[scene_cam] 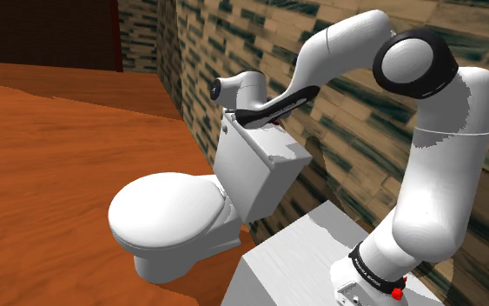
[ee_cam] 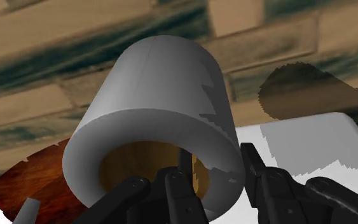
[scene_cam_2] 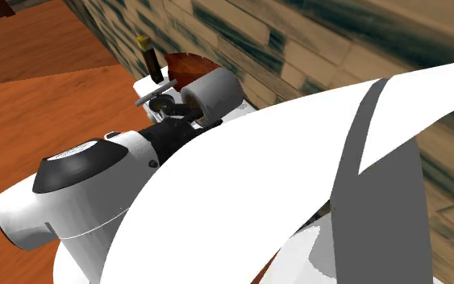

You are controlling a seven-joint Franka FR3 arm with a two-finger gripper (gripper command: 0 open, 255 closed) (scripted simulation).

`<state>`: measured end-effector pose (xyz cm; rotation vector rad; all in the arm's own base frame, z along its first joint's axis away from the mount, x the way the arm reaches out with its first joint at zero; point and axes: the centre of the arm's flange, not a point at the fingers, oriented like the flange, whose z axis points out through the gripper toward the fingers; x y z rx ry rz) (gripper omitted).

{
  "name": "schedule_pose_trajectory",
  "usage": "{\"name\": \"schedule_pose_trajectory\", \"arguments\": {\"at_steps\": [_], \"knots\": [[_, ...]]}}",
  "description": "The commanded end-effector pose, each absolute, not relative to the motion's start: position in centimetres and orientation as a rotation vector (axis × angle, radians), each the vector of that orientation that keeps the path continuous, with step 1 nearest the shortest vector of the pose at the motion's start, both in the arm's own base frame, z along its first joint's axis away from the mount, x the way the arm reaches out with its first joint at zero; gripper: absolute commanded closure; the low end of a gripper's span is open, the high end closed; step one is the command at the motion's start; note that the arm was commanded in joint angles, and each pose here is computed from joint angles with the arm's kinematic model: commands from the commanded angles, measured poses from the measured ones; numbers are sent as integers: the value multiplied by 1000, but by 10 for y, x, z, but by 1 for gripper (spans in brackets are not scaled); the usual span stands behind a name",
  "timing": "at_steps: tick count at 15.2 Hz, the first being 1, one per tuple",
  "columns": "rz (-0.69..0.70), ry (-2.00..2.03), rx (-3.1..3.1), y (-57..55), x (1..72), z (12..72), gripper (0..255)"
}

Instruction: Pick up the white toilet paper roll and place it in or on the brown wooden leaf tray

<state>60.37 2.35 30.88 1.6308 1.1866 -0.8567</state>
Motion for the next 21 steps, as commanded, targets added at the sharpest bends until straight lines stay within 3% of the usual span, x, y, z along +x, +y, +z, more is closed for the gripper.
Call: {"name": "schedule_pose_trajectory", "arguments": {"at_steps": [1,16,21], "knots": [[-857,1186,1630,10,623,308,255],[-857,1186,1630,-99,786,297,255],[-857,1186,1630,-99,786,271,255]]}}
